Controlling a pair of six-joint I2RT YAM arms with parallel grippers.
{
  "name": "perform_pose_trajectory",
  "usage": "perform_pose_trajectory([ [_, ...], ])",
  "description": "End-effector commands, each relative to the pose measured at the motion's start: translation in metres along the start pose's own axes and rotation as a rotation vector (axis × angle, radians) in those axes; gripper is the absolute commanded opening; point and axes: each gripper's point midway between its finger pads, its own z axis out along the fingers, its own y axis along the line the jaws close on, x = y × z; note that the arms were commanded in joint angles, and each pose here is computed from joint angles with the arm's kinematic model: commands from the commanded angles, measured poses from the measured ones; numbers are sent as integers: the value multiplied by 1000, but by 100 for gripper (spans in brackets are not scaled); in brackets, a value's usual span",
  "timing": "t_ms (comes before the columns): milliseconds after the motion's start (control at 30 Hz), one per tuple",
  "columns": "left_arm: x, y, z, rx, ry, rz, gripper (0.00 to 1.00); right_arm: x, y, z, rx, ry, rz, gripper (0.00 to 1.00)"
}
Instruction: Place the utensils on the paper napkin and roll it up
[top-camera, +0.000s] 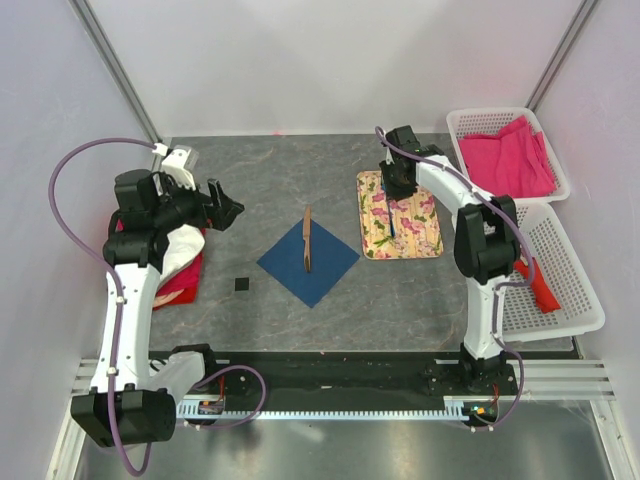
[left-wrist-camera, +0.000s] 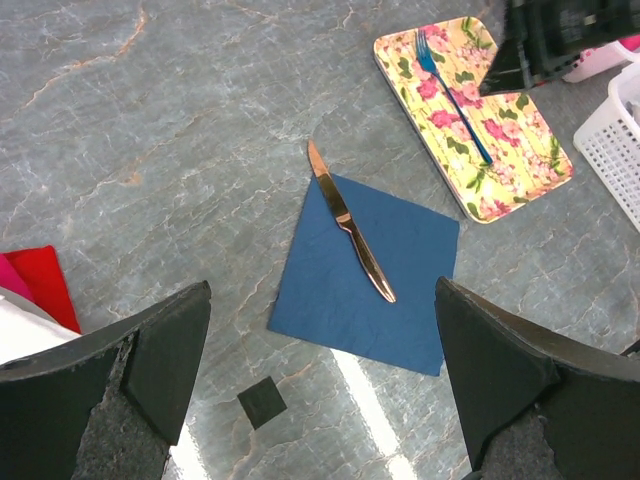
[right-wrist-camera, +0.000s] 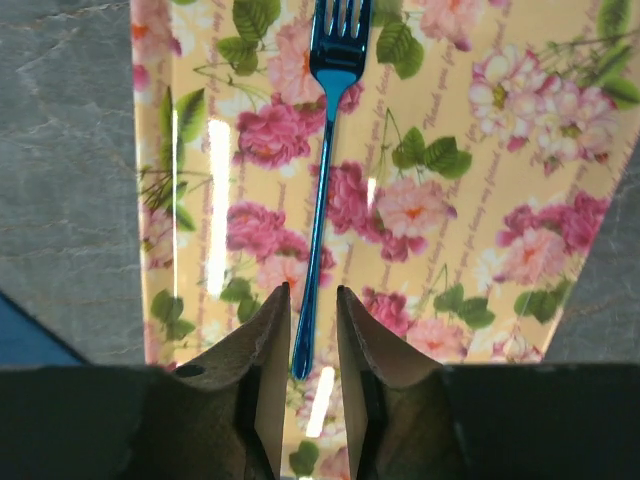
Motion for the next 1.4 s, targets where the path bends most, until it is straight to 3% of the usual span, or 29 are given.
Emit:
perform_pose_trajectory([
  [0,-8,-4,-2,13,-43,3,100,-25,-7,9,32,-44,-38,31],
  [667,9,6,7,-5,-2,-16,100,-12,-6,66,36,25,-74,29],
  [767,11,8,8,-11,3,-22,100,-10,-4,67,25,28,-73,15],
  [800,12,9,8,-16,4,-23,100,-9,-3,67,19,29,-67,2],
  [1200,12,11,8,-38,6,-36,100,-52,38,-30,-116,-171,188,0],
  [1367,12,13,8,-44,11,-42,100,-48,58,-37,-148,-174,219,0],
])
